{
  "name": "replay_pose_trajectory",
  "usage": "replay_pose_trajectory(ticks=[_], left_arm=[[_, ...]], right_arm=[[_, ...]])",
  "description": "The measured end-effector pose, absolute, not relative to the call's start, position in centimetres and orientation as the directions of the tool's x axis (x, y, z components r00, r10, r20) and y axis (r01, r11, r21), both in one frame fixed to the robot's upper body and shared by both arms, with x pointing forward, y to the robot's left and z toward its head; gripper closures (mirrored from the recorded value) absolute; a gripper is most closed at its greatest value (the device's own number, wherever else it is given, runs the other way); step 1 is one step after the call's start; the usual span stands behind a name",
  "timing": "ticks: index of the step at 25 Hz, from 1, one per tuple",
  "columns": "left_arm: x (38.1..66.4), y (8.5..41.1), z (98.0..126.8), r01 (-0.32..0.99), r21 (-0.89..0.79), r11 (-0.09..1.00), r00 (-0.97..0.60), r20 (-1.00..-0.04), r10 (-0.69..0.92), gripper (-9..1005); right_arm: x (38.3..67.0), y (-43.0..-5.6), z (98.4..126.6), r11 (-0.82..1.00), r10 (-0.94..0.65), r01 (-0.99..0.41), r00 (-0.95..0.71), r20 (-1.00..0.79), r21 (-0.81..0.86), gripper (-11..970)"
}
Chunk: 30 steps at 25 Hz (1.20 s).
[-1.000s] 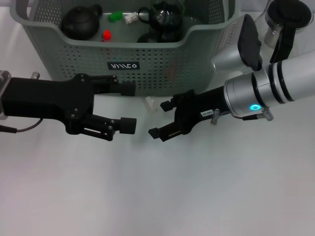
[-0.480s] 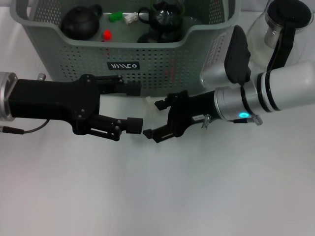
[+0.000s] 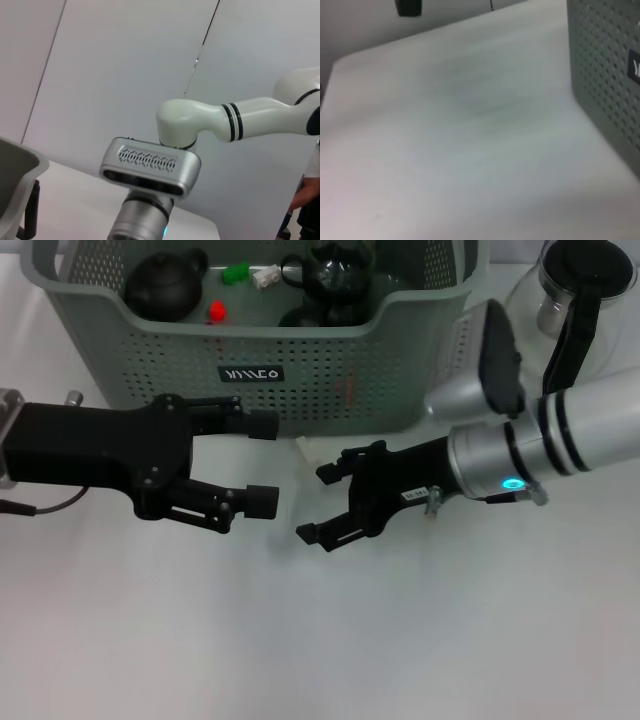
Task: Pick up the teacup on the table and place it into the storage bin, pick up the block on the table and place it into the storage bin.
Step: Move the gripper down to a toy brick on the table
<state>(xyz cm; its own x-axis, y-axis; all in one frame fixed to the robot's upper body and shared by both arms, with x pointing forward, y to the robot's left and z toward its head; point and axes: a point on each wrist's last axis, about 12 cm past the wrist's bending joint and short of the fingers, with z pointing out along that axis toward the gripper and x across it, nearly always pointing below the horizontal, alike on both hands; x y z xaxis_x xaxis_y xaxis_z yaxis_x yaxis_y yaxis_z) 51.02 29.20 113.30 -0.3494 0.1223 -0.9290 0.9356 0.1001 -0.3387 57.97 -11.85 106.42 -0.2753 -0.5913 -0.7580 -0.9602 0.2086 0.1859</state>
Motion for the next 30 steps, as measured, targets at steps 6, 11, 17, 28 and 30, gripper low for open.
replay_pose_trajectory(ticks=[6, 11, 17, 28, 30], left_arm=[[51.1, 29.1, 113.3, 0.948, -0.307, 0.089, -0.317, -0.939, 0.131, 48], [51.4, 28.6, 113.1, 0.966, -0.239, 0.096, -0.251, -0.958, 0.138, 48], [52.0, 28.1, 113.0, 0.973, -0.212, 0.087, -0.226, -0.954, 0.198, 49], [54.4, 25.0, 110.6, 0.966, -0.192, 0.174, -0.248, -0.882, 0.402, 49], [54.9, 24.3, 110.0, 0.963, -0.17, 0.207, -0.246, -0.87, 0.428, 49]], right_arm=[[58.1, -14.0, 107.3, 0.239, -0.611, -0.935, -0.354, -0.708, 0.261, 17], [58.4, -16.7, 109.1, 0.262, -0.613, -0.901, -0.432, -0.662, 0.345, 17], [58.8, -20.3, 111.2, 0.269, -0.577, -0.865, -0.497, -0.648, 0.424, 17], [57.9, -24.1, 113.5, 0.242, -0.516, -0.838, -0.538, -0.667, 0.489, 17], [57.6, -24.8, 113.9, 0.238, -0.508, -0.827, -0.553, -0.661, 0.509, 17]])
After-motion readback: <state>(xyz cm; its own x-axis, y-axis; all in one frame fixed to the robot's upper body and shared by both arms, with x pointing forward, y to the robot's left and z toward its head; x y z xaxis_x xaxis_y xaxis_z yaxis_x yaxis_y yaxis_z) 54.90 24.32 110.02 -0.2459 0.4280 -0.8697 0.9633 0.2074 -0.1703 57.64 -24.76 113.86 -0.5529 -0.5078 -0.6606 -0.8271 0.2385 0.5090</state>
